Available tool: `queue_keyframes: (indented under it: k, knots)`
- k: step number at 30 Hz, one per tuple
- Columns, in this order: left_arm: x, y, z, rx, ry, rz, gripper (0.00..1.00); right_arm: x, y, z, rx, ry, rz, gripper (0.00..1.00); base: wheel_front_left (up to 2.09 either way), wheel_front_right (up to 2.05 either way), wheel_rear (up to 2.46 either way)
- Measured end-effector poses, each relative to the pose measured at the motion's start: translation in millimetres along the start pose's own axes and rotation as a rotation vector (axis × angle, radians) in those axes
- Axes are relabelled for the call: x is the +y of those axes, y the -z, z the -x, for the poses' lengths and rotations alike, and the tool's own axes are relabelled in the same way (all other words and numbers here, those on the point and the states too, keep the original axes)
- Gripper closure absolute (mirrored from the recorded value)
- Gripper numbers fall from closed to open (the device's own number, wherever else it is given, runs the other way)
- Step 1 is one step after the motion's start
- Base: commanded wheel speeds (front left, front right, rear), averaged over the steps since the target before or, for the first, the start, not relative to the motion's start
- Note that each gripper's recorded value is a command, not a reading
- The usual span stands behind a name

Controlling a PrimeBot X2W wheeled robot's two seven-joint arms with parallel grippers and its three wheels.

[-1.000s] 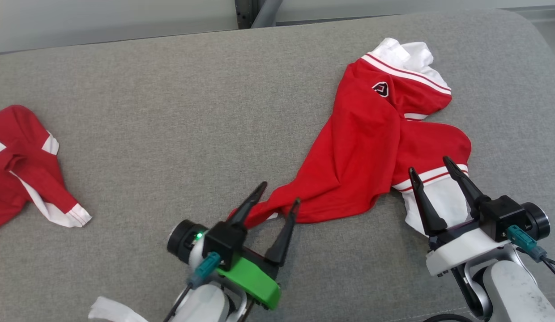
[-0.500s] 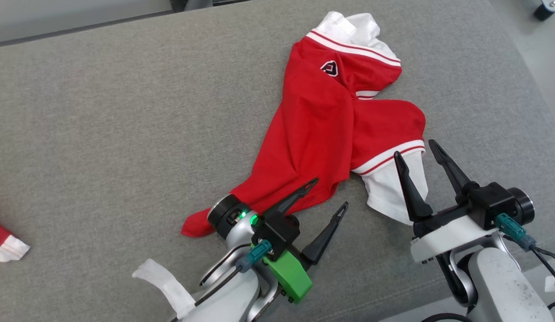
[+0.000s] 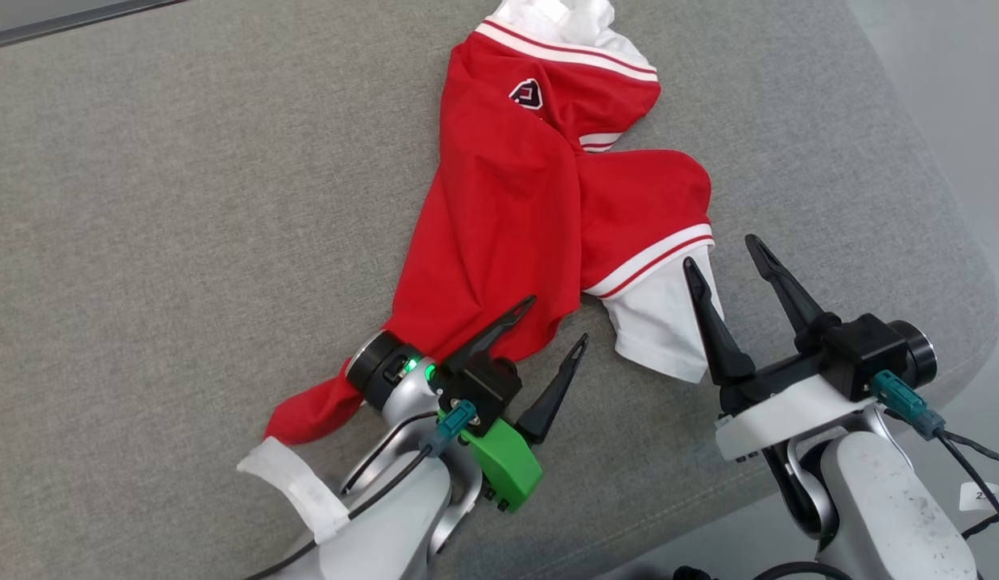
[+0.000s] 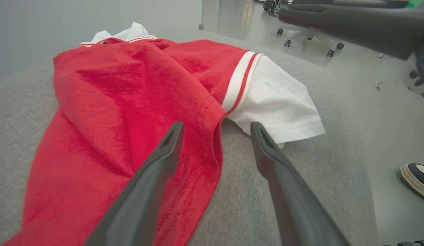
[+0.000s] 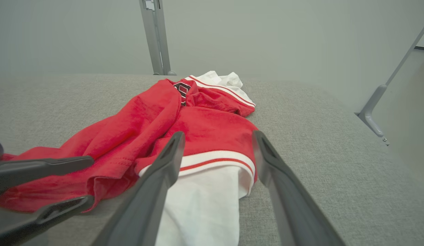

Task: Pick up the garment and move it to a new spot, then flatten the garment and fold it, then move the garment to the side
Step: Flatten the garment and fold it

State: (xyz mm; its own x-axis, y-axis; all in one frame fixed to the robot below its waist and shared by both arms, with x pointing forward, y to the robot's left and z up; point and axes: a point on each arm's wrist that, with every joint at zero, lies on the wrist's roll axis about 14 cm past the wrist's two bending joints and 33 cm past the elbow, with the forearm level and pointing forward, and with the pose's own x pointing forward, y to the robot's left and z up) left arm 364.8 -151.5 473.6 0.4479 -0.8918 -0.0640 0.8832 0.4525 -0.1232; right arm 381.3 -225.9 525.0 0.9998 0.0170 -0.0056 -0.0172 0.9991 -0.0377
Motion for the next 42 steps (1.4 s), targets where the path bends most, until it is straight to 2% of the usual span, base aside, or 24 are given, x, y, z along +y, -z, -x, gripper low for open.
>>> queue_keyframes:
  k: [6,7,8,9,13,16,22,26,30,35,39,40,41,42]
  knots:
    - [6.9,4.4,-5.4,0.010,-0.033,-0.003,0.00,-4.2,2.3,2.3,0.009,0.016,0.001,0.00,0.00,0.00,0.00]
    - [8.4,5.6,-6.0,0.013,-0.040,-0.003,0.13,-4.5,2.3,2.5,0.009,0.018,0.000,0.00,0.00,0.00,0.00]
    - [9.1,7.0,-6.3,0.017,-0.042,-0.002,0.60,-4.8,2.6,2.8,0.010,0.021,-0.001,0.00,0.00,0.00,0.00]
    - [9.8,8.4,-6.5,0.021,-0.045,-0.002,1.00,-5.0,2.8,3.0,0.011,0.023,-0.002,0.00,0.00,0.00,0.00]
    - [12.8,10.4,-6.5,0.027,-0.054,0.000,1.00,-6.0,3.2,3.0,0.012,0.028,-0.004,0.00,0.00,0.00,0.00]
    - [24.5,-9.0,-7.7,-0.032,-0.093,0.006,1.00,-5.7,3.2,1.1,0.009,0.028,-0.008,0.00,0.00,0.00,0.00]
    - [66.6,-56.0,3.2,-0.171,-0.236,0.000,1.00,1.3,0.7,-5.9,-0.006,0.007,-0.020,0.00,0.00,0.00,0.00]
    - [105.5,-89.0,23.3,-0.252,-0.347,-0.058,1.00,12.5,0.5,-11.0,-0.013,-0.023,-0.035,0.00,0.00,0.00,0.00]
    - [164.5,-127.7,60.1,-0.291,-0.468,-0.228,1.00,33.2,-0.8,-19.3,-0.023,-0.083,-0.054,0.00,0.00,0.00,0.00]
    - [233.9,-144.7,89.8,-0.212,-0.567,-0.394,1.00,53.1,-3.6,-32.6,-0.038,-0.144,-0.063,0.00,0.00,0.00,0.00]
    - [287.6,-134.2,111.3,-0.109,-0.652,-0.421,1.00,59.5,0.7,-39.6,-0.029,-0.164,-0.070,0.00,0.00,0.00,0.00]
    - [299.4,-130.4,115.5,-0.094,-0.677,-0.402,0.93,58.2,2.7,-40.3,-0.024,-0.160,-0.071,0.00,0.00,0.00,0.00]
    - [311.0,-124.2,119.7,-0.073,-0.703,-0.384,0.51,56.3,5.3,-40.7,-0.017,-0.155,-0.070,0.00,0.00,0.00,0.00]
    - [322.4,-115.4,123.7,-0.047,-0.734,-0.361,0.00,53.8,7.9,-41.2,-0.010,-0.149,-0.068,0.00,0.00,0.00,0.00]
